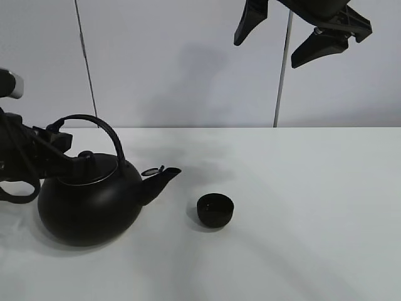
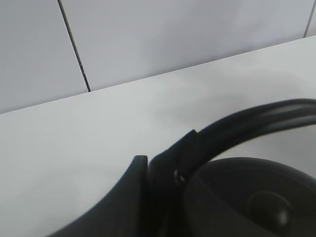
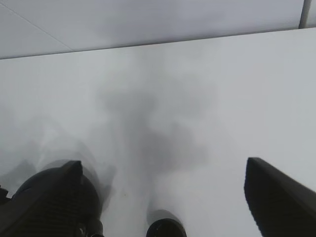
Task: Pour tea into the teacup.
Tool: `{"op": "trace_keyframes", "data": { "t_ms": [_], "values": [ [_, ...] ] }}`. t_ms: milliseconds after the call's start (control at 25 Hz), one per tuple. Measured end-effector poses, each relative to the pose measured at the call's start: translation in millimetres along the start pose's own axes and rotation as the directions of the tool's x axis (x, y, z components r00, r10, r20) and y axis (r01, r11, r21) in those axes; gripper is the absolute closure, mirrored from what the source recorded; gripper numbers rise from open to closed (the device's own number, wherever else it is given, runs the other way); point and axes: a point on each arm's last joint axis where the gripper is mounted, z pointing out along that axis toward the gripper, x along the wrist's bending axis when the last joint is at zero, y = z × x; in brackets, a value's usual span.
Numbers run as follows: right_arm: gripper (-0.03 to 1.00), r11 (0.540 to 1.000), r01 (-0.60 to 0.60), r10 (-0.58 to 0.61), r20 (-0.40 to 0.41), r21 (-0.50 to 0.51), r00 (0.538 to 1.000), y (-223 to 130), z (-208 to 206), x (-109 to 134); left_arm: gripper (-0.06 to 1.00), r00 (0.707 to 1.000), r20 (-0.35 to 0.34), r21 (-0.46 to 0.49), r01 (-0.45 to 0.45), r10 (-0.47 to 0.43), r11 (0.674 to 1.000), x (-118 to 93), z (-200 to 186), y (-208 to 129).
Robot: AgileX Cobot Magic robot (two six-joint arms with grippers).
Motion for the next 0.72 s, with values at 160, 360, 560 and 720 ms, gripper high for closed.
{"op": "trace_keyframes", "data": {
  "t_ms": [160, 360, 560, 720],
  "values": [
    [0.36, 1.000, 0.000, 0.000, 0.000, 0.000, 1.000, 0.0, 0.0, 0.0, 0.80, 1.000, 0.016, -0.013, 0.010, -0.010, 1.000, -1.4, -0.7, 0.7],
    [0.36, 1.000, 0.000, 0.000, 0.000, 0.000, 1.000, 0.0, 0.0, 0.0, 0.65, 0.998, 0.030, -0.061, 0.051, -0.049, 0.997, -1.7, -7.4, 3.3],
    [0.36, 1.000, 0.000, 0.000, 0.000, 0.000, 1.000, 0.0, 0.0, 0.0, 0.52, 0.998, 0.043, -0.061, 0.056, -0.054, 0.997, -2.3, -14.6, -0.9],
    [0.36, 1.000, 0.000, 0.000, 0.000, 0.000, 1.000, 0.0, 0.0, 0.0, 0.39, 0.994, 0.049, -0.030, 0.103, -0.101, 0.994, -1.9, -24.3, -8.4]
  ]
}}
